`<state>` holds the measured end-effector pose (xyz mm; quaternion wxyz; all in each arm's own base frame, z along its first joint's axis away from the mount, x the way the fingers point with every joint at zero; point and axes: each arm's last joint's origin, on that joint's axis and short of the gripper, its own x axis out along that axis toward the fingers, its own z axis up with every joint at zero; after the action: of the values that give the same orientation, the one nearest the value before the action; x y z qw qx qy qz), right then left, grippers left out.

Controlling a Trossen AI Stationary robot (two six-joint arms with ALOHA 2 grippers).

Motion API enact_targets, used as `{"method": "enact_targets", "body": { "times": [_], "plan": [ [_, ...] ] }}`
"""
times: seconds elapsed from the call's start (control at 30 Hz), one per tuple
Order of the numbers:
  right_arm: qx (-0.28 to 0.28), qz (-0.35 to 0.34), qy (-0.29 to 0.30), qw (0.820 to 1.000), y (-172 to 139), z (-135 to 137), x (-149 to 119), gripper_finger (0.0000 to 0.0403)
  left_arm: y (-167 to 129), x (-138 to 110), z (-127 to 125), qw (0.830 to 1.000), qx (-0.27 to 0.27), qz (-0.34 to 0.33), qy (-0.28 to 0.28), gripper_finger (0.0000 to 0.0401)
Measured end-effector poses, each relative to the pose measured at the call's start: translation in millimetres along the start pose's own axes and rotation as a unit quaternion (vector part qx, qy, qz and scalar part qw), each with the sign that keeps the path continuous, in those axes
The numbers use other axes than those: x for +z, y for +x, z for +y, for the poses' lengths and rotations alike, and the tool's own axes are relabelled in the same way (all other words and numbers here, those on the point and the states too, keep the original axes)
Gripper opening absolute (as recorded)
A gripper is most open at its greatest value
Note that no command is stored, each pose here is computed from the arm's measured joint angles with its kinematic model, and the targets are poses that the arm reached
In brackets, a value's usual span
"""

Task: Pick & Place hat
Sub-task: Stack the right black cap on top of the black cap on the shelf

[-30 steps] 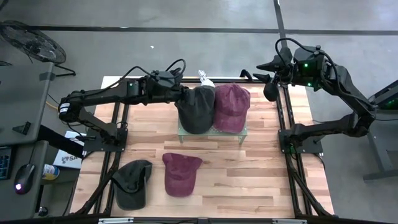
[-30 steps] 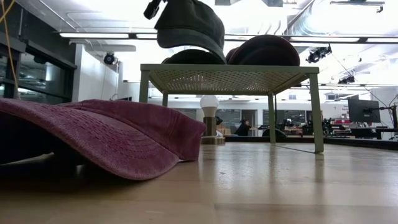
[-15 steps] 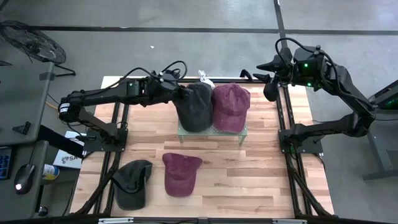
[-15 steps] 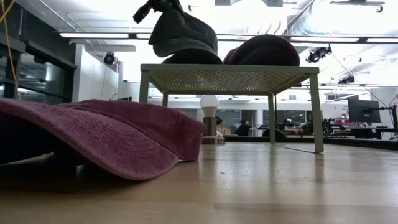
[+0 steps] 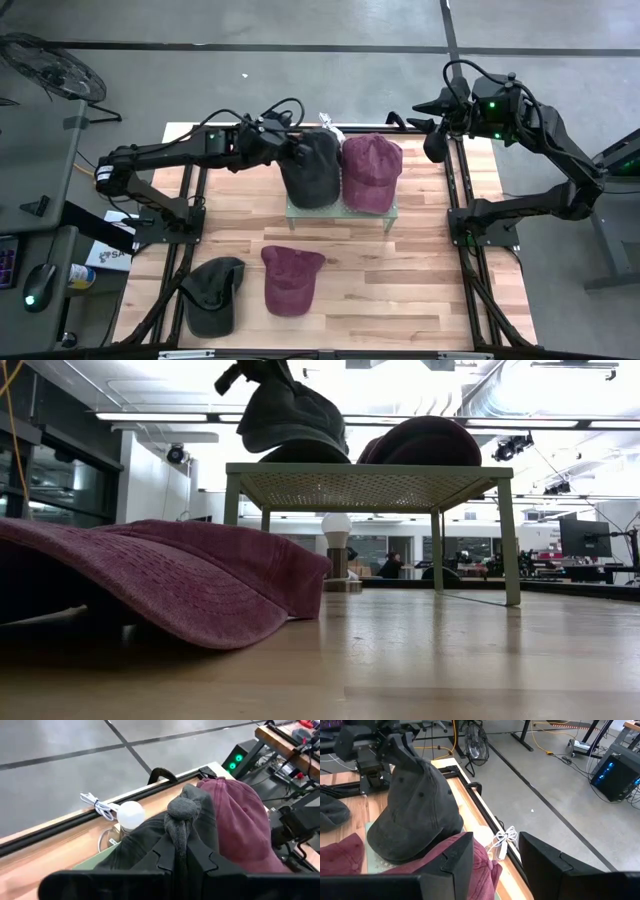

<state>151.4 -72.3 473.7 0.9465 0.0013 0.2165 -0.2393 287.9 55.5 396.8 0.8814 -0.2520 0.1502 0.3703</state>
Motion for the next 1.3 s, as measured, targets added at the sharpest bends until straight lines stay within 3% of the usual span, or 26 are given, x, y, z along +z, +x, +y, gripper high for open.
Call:
{"method": "enact_targets", "body": {
  "times": [0.37, 0.6, 0.7, 1.07, 1.3],
  "plan": [
    [0.003, 0.0, 0.011, 1.0, 0.0, 0.2, -0.1, 0.0151, 36.2, -21.3, -8.2, 0.998, 0.028, 0.041, 0.03, 0.0016],
    [0.008, 0.006, 0.011, 1.0, 0.1, 0.6, -1.3, 0.015, 37.7, -20.7, -6.8, 0.997, 0.062, 0.016, 0.034, 0.0018],
    [0.009, 0.012, 0.012, 1.0, 0.1, 0.7, -2.4, 0.0151, 35.1, -16.0, -8.7, 0.996, 0.057, 0.012, 0.061, 0.0026],
    [0.009, 0.022, 0.011, 1.0, 0.0, 0.8, -4.3, 0.015, 23.9, -2.2, -14.3, 0.995, 0.022, 0.026, 0.097, 0.0158],
    [0.009, 0.022, 0.01, 1.0, 0.0, 0.8, -4.3, 0.0151, 20.8, -0.6, -13.4, 0.993, 0.021, 0.024, 0.113, 0.0201]
  ]
}}
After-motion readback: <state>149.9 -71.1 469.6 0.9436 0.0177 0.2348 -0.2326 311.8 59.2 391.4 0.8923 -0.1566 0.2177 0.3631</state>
